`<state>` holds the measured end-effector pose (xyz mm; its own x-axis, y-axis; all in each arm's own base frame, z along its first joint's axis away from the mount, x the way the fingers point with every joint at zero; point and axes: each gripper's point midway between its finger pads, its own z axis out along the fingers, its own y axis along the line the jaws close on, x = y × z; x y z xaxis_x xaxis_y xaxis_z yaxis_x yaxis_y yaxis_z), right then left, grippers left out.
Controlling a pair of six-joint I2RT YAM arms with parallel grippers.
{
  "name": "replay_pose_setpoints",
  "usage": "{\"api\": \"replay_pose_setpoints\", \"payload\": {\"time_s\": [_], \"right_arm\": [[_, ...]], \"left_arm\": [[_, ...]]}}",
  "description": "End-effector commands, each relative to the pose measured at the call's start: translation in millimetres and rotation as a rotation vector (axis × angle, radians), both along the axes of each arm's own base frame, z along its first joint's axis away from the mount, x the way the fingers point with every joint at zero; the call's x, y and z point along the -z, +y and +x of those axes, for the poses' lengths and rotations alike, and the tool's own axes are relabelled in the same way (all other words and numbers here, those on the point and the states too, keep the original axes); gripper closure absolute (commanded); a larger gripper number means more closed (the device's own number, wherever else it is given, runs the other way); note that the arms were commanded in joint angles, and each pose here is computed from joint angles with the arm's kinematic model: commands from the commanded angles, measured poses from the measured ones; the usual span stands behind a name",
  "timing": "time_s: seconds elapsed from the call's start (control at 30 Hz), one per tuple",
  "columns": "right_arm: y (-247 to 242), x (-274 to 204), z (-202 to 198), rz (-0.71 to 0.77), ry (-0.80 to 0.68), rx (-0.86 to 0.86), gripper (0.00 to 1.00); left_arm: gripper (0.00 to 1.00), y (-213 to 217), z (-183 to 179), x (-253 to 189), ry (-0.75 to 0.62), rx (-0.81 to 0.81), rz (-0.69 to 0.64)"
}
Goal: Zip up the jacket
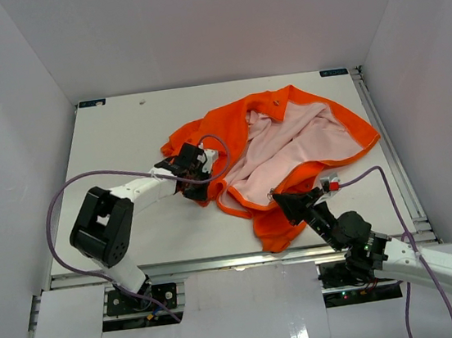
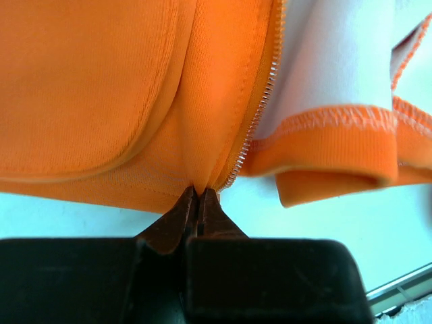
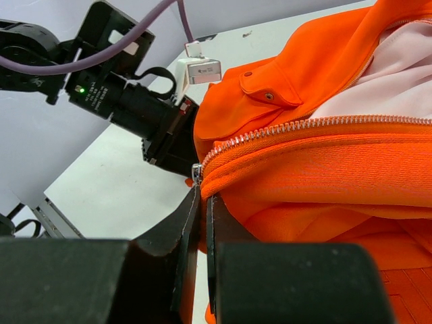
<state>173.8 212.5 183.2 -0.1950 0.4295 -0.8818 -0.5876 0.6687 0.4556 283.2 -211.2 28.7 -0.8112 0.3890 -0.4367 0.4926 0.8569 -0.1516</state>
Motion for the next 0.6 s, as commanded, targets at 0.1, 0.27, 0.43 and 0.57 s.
{"api": "replay_pose_setpoints", "payload": {"time_s": [0.1,0.27,0.43,0.57], "right_arm": [[-5,66,-4,-0.109,0.055,-0.006,0.92],[-3,67,-4,-0.125,0.055,-0.011,0.92],[6,41,-5,-0.108,-0.041,-0.051,0.92],[24,-14,-4,-0.095,-0.165,-0.093,0.92]], "left_arm": [[1.00,3,18,-48,-0.167,-0.109,-0.054],[1.00,-19,17,-80,-0.246,-0.062,-0.228],[1.00,-48,11,-125,-0.379,0.040,-0.477],[1.00,-63,-1,-166,-0.510,0.103,-0.697]]}}
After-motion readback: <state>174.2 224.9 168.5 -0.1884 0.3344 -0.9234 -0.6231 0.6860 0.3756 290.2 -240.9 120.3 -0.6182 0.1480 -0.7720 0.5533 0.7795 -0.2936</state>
